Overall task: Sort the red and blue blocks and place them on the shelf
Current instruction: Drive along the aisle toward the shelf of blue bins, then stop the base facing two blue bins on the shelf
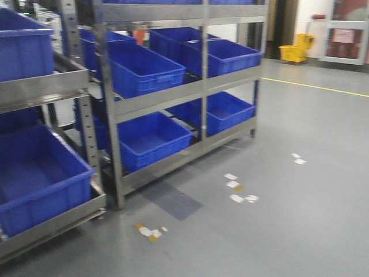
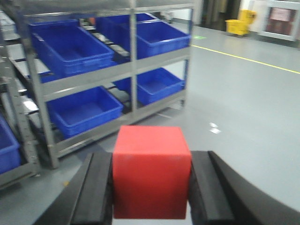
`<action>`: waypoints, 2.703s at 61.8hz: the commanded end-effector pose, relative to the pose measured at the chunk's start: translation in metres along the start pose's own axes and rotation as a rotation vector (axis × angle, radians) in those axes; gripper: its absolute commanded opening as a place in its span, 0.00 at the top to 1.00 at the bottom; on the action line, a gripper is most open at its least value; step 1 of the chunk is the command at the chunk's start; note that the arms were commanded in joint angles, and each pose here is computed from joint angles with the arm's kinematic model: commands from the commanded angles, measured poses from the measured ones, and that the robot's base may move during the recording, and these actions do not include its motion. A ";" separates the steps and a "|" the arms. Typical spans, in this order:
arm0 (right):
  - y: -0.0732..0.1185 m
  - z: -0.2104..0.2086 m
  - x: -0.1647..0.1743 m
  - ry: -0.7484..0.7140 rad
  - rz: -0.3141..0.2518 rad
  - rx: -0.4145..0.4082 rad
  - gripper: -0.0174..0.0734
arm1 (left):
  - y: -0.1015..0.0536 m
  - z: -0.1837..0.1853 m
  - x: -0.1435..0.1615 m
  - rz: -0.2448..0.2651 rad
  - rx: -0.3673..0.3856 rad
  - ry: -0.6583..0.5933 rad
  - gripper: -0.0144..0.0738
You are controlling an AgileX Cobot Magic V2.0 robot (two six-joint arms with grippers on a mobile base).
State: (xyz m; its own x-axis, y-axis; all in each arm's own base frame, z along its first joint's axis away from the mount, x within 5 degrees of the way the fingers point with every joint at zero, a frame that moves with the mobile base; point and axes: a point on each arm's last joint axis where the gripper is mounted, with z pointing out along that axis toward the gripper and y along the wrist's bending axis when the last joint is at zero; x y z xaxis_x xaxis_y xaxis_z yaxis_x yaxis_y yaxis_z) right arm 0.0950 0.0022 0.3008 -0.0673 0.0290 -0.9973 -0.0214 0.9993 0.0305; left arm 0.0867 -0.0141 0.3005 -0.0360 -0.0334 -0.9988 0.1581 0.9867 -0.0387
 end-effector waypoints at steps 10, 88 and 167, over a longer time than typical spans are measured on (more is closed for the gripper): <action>-0.001 -0.002 -0.018 -0.116 -0.001 0.009 0.75 | 0.001 -0.002 -0.019 -0.005 -0.011 -0.115 0.69; -0.001 -0.002 -0.018 -0.116 -0.001 0.009 0.75 | 0.001 -0.002 -0.019 -0.005 -0.011 -0.115 0.69; -0.001 -0.002 -0.018 -0.116 -0.001 0.009 0.75 | 0.001 -0.002 -0.019 -0.005 -0.011 -0.115 0.69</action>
State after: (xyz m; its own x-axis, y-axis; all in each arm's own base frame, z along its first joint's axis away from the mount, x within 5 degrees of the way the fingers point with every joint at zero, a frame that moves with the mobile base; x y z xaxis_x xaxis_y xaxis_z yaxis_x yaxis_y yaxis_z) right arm 0.0950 0.0022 0.3008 -0.0673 0.0290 -0.9973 -0.0214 0.9993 0.0305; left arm 0.0867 -0.0141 0.3005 -0.0360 -0.0334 -0.9988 0.1581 0.9867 -0.0387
